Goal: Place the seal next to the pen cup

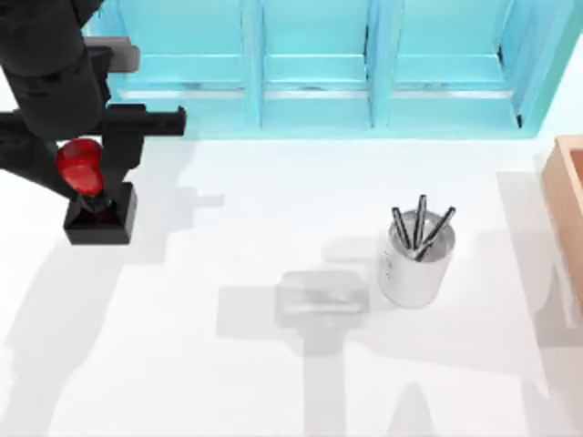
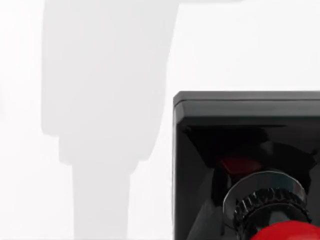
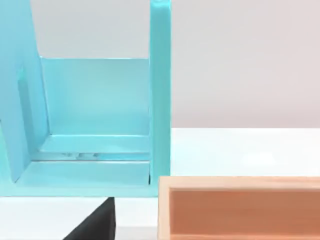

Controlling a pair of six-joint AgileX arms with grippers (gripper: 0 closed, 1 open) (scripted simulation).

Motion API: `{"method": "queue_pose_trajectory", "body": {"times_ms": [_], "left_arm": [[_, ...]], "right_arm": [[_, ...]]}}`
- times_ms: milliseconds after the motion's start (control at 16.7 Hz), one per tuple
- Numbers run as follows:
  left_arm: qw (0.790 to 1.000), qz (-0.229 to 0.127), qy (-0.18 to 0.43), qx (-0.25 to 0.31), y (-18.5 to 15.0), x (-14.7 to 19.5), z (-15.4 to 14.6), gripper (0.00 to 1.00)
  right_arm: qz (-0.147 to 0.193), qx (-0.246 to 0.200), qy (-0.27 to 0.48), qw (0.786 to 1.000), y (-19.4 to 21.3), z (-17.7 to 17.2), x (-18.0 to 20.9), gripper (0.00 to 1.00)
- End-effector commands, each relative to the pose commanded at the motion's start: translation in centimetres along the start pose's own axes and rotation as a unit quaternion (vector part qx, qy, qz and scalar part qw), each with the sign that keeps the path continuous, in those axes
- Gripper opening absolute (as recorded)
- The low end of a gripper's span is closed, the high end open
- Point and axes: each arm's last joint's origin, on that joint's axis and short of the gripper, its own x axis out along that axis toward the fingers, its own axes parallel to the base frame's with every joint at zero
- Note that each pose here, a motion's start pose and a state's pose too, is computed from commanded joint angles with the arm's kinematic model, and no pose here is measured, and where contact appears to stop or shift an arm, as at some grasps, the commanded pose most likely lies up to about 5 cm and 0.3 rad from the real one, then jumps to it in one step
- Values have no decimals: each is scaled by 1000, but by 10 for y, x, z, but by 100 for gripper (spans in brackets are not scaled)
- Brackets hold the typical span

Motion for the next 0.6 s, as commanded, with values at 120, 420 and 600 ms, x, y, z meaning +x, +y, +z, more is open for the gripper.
{"method": "queue_pose_trajectory", "body": {"times_ms": [120,420,600], "left_arm": [[1000,0,-1,0,-2,-3,-2,0],[1000,0,1,-2,-6,-1,2,0],[1000,3,8,-3,-37,3,12,0]], "right_arm": [[0,0,0,1000,0,0,0,100],[0,0,0,1000,0,0,0,100],[0,0,0,1000,0,0,0,100]]}}
